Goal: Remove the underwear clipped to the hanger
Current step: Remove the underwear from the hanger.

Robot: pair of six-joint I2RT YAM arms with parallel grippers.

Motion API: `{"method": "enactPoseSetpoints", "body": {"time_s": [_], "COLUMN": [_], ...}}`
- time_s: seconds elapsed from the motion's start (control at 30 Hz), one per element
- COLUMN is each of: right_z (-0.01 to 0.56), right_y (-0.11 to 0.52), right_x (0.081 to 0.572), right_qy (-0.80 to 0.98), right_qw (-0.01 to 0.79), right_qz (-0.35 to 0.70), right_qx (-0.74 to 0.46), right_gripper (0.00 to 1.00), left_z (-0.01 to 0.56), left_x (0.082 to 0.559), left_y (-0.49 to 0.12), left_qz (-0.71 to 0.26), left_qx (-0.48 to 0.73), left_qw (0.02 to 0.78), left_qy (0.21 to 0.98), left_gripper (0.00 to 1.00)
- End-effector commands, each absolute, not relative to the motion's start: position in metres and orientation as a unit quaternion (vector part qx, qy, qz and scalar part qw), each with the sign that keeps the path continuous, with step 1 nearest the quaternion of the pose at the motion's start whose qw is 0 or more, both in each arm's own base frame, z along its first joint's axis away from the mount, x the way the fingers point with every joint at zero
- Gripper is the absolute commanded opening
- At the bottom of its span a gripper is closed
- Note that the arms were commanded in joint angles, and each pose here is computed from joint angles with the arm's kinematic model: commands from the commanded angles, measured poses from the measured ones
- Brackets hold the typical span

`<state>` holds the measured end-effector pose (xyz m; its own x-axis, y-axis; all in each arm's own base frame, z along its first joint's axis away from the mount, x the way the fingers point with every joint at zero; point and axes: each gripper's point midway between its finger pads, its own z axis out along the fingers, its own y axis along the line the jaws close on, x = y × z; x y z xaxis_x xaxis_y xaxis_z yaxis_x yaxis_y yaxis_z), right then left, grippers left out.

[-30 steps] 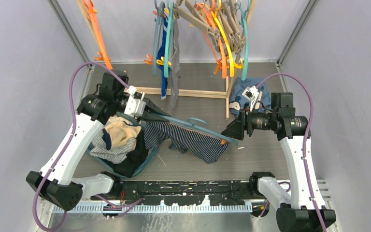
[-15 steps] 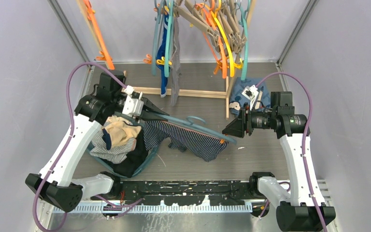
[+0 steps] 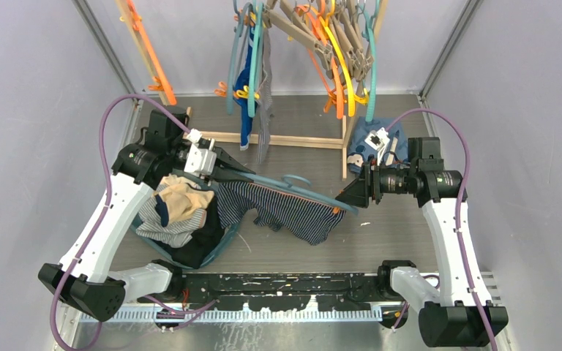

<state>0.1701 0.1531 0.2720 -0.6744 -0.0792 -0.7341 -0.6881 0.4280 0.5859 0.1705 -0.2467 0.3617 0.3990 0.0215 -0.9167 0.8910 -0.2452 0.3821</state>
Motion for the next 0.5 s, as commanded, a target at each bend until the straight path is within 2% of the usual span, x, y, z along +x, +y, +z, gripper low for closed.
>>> {"method": "enactPoseSetpoints", "body": {"time_s": [0.0,0.47], "right_z": [0.2767,0.2845], "right_y": [0.1544,0.154], "right_x": [0.1743,0.1742], "right_qy": [0.773,0.764], "right_qw": [0.329,0.346], "right_qz": [0.482,0.474], "right_qx": [-0.249,-0.267], "right_gripper": [0.56,0.27], "left_z": [0.3848,0.3777], "left_x": [0.1611,0.1616], "left_y": [-0.2439,-0.2437], "left_qz": [-0.417,-0.423], "left_qx": [0.672,0.669], "left_qw": [0.535,0.533], "left_qy": [0.298,0.299], "left_gripper": [0.0,0.0]}}
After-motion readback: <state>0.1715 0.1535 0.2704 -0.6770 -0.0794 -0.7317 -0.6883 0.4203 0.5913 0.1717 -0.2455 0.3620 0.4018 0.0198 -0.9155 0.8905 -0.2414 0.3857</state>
